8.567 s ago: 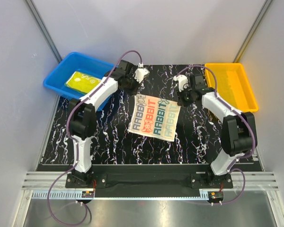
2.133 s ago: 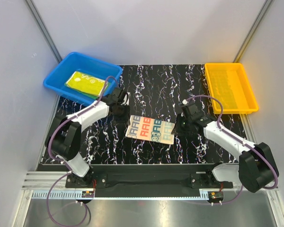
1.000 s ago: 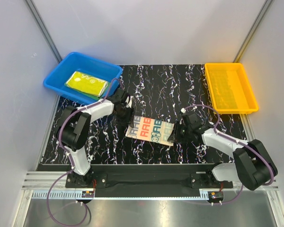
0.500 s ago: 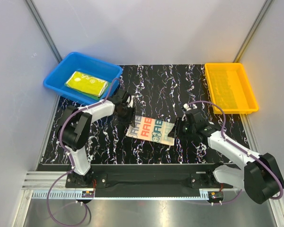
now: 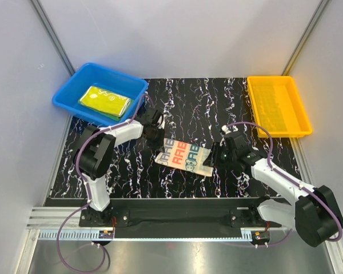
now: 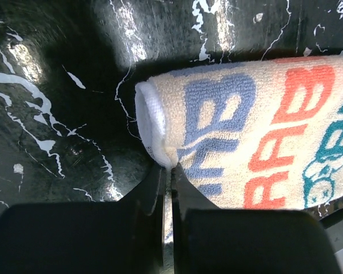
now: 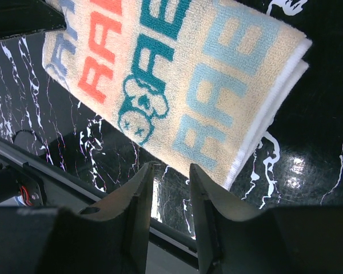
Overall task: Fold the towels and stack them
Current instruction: Neatly place the folded towel into the bin
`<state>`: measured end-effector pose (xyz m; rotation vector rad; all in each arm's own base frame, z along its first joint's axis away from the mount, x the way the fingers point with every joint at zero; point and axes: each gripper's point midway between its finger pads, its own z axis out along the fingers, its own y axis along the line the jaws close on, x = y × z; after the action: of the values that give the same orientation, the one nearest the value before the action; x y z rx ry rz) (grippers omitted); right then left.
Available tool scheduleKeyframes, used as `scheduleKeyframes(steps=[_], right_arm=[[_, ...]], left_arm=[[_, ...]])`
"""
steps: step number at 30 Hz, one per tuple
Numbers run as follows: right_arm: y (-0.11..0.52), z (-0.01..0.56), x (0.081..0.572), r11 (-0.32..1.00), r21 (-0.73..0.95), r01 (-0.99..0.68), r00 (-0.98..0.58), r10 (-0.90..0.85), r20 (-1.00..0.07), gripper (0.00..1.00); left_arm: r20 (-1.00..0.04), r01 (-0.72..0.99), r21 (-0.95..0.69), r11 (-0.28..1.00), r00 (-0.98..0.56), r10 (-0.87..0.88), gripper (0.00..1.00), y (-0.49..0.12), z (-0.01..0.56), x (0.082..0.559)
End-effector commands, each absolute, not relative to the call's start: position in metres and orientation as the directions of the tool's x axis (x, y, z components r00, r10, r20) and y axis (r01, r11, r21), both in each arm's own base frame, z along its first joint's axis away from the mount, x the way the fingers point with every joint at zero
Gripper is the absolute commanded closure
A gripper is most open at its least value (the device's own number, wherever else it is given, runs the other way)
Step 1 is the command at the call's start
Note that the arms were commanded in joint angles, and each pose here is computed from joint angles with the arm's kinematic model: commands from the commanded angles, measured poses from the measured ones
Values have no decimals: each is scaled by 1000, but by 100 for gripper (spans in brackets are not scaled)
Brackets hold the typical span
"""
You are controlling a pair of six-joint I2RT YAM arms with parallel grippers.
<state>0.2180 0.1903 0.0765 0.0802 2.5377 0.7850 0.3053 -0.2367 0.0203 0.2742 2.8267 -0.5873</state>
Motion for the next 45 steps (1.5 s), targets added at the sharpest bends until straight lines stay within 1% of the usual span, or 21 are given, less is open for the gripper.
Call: scheduleKeyframes(steps=[1, 6, 8, 9, 11, 12, 13, 18, 23, 24, 26, 30, 33, 35, 36, 40, 41, 43, 45], right_arm=[[190, 88, 224, 836, 538, -111, -863, 187, -469, 61], [187, 92, 223, 839, 531, -116, -852, 191, -488, 60], [187, 94, 224, 838, 532, -116, -849, 194, -491, 60], [187, 95, 225, 838, 532, -119, -846, 195, -497, 59], [187, 96, 226, 838, 532, -120, -845, 195, -498, 59], [188, 96, 226, 839, 530, -122, -845, 192, -499, 59], [188, 97, 227, 839, 530, -124, -844, 192, -501, 59], [187, 102, 229, 844, 521, -132, -836, 187, -515, 59], [188, 106, 231, 841, 524, -137, -831, 190, -523, 59], [188, 107, 232, 840, 525, -139, -830, 190, -524, 58], [189, 107, 232, 839, 525, -141, -829, 189, -526, 58], [190, 109, 235, 837, 527, -148, -823, 191, -534, 58], [192, 111, 239, 834, 528, -160, -820, 185, -541, 58], [194, 114, 242, 835, 523, -173, -816, 176, -550, 58], [195, 111, 243, 837, 519, -173, -820, 169, -546, 58], [198, 112, 252, 842, 503, -193, -816, 147, -559, 57], [199, 111, 256, 846, 495, -201, -813, 138, -565, 58], [202, 112, 261, 846, 490, -213, -811, 127, -571, 57], [207, 111, 268, 843, 484, -234, -808, 108, -579, 57]], left_arm=[[-266, 221, -304, 927, -954, 140, 100, -232, 25, 308], [-344, 226, -230, 946, -929, 138, 100, -222, 59, 324], [-347, 234, -204, 950, -925, 154, 100, -217, 67, 325], [-366, 236, -183, 954, -917, 156, 100, -216, 73, 332], [-365, 234, -134, 963, -915, 171, 100, -207, 77, 333], [-385, 228, -93, 969, -906, 176, 100, -202, 83, 338], [-376, 233, -67, 970, -906, 191, 100, -197, 83, 336], [-411, 215, 18, 976, -889, 203, 100, -182, 98, 346], [-439, 213, 124, 969, -864, 246, 100, -167, 114, 354], [-458, 201, 164, 966, -851, 255, 100, -162, 123, 361], [-458, 210, 221, 952, -840, 291, 100, -153, 132, 365], [-519, 175, 330, 928, -787, 333, 100, -139, 166, 388], [-539, 149, 391, 908, -763, 357, 100, -130, 184, 405], [-527, 148, 435, 888, -758, 384, 100, -122, 189, 415], [-540, 122, 458, 880, -749, 384, 100, -117, 200, 422], [-523, 77, 523, 849, -757, 391, 100, -86, 215, 447], [-545, 58, 529, 847, -741, 391, 100, -82, 229, 456], [-525, 46, 571, 820, -747, 407, 100, -66, 233, 469], [-575, -5, 567, 824, -718, 392, 100, -56, 252, 484]])
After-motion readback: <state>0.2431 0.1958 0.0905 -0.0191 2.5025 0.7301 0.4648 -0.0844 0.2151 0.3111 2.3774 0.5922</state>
